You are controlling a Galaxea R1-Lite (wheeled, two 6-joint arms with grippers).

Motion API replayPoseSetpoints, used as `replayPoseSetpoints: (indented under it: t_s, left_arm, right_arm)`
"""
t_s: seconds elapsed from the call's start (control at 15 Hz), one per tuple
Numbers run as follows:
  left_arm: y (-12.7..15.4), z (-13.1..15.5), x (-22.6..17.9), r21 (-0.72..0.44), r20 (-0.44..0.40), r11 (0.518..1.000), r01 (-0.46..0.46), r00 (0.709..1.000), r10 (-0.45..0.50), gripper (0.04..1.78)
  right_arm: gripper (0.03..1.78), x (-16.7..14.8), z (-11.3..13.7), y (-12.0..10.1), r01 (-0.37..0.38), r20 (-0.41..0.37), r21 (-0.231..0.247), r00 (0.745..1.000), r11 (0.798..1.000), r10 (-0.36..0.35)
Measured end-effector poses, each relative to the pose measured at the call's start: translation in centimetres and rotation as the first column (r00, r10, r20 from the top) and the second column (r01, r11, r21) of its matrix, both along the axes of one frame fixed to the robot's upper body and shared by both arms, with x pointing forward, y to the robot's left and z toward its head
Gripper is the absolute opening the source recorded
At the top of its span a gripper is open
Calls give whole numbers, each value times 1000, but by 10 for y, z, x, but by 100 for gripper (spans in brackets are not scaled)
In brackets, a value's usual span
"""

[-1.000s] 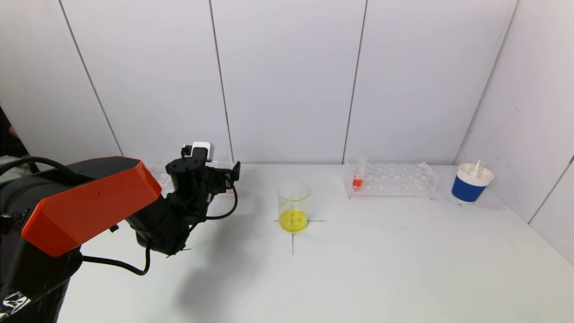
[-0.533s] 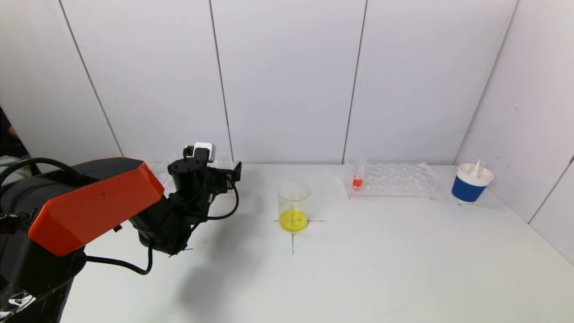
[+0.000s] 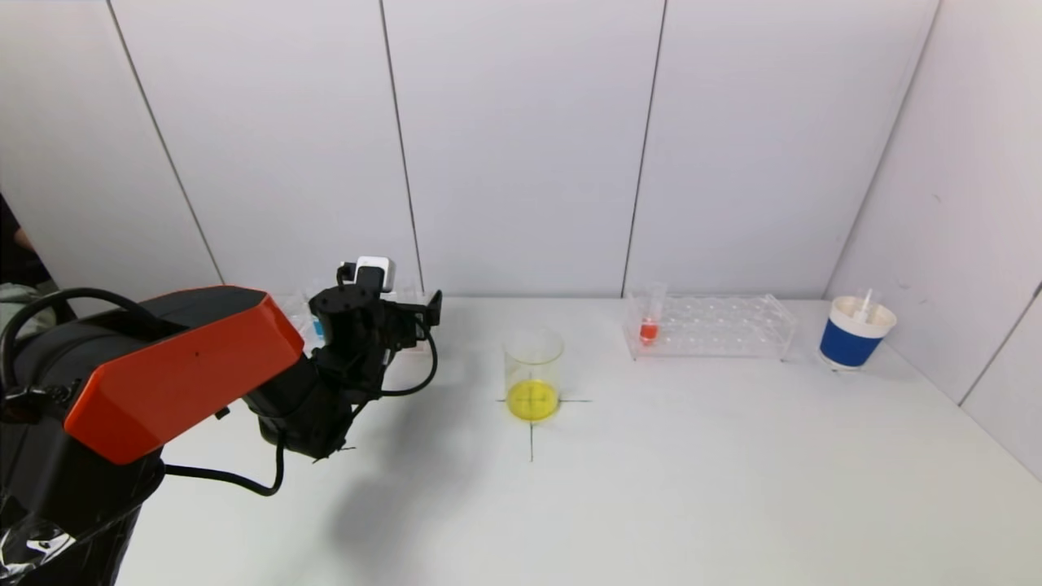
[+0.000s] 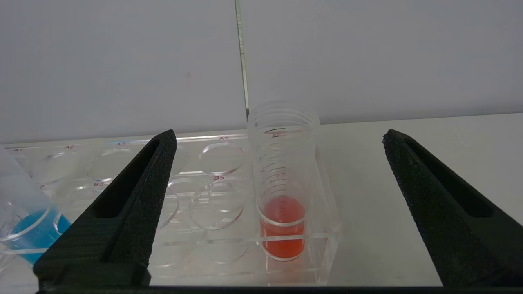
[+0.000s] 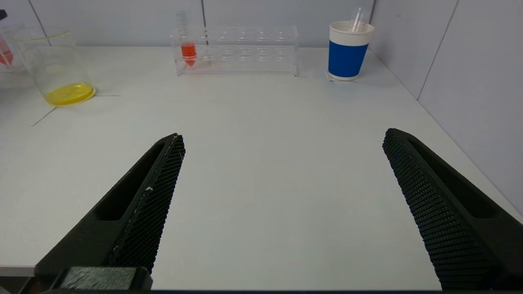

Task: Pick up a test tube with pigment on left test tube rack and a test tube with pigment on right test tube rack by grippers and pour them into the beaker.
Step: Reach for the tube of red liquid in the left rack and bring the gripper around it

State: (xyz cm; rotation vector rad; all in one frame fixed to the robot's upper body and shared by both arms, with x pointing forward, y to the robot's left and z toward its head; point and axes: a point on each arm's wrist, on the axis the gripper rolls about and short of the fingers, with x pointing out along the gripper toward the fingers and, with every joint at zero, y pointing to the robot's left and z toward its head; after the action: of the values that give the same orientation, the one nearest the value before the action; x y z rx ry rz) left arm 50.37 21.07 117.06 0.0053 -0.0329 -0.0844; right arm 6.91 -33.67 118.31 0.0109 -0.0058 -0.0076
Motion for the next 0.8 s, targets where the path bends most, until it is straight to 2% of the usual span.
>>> replayPoseSetpoints:
  t_s: [0.8]
  left_arm:
    - [-2,-5,9,-5,13,1000,-5,1000,5,176]
  right_arm:
    - [176,0,0,0,0,0,0,1000,1000,0]
